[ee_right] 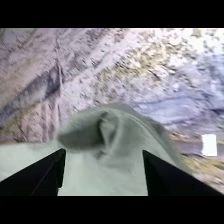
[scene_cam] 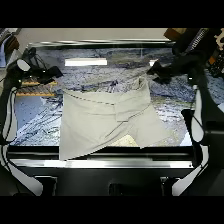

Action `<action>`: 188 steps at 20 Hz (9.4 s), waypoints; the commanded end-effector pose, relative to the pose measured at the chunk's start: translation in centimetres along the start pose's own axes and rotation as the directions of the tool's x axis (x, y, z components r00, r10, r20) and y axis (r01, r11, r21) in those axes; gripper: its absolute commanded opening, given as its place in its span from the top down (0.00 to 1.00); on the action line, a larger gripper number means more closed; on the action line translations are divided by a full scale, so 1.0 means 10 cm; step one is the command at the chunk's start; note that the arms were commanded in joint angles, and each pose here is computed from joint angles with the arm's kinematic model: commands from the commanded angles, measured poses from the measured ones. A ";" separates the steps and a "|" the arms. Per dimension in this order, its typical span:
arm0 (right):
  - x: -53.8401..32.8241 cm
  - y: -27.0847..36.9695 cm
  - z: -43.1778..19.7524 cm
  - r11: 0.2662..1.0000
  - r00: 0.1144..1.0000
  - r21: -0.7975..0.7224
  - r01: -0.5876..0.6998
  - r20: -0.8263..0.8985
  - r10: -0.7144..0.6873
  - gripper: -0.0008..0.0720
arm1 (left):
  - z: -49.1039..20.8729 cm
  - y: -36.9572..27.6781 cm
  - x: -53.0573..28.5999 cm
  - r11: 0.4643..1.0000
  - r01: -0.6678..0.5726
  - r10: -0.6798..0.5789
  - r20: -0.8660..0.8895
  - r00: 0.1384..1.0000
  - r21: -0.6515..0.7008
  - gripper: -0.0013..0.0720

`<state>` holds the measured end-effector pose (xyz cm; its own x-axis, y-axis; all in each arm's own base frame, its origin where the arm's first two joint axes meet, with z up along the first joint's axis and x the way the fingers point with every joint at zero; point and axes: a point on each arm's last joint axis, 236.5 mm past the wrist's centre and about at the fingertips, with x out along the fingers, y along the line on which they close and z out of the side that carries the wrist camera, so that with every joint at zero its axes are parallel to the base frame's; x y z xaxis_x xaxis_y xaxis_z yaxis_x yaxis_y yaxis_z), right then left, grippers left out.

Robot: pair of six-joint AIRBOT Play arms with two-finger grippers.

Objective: Fold the clothes and pants, and hang the long-sleeved shirts on hangers.

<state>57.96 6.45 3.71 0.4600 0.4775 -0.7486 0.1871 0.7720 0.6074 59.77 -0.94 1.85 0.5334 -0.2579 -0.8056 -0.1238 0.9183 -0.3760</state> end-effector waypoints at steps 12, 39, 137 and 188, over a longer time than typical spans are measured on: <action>0.16 -1.33 -1.16 0.998 0.894 0.029 -0.052 -0.444 0.059 0.22 | -1.54 0.41 -1.53 0.995 0.052 -0.068 -0.191 0.979 -0.084 0.02; 0.00 -0.95 -1.38 0.995 0.861 -0.102 -0.008 -0.506 -0.045 0.92 | -4.26 0.60 -1.55 0.797 -0.132 -0.240 -0.509 0.827 -0.590 0.02; -0.04 -1.14 -0.76 0.913 0.874 -0.078 0.400 -0.269 -0.406 0.43 | -1.11 0.26 0.24 0.999 -0.048 0.046 -0.459 0.887 0.005 0.09; -0.96 -1.24 -3.16 0.983 0.945 0.158 0.095 -0.324 -0.040 0.92 | -3.12 0.45 -0.40 0.934 0.075 -0.261 -0.521 0.813 -0.351 0.96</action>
<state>24.03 5.37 -6.01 0.1324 0.5564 -0.8203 0.3678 0.7409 0.5619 31.79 -3.38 -11.51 0.0755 -0.5682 -0.8194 -0.3782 0.7441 -0.5508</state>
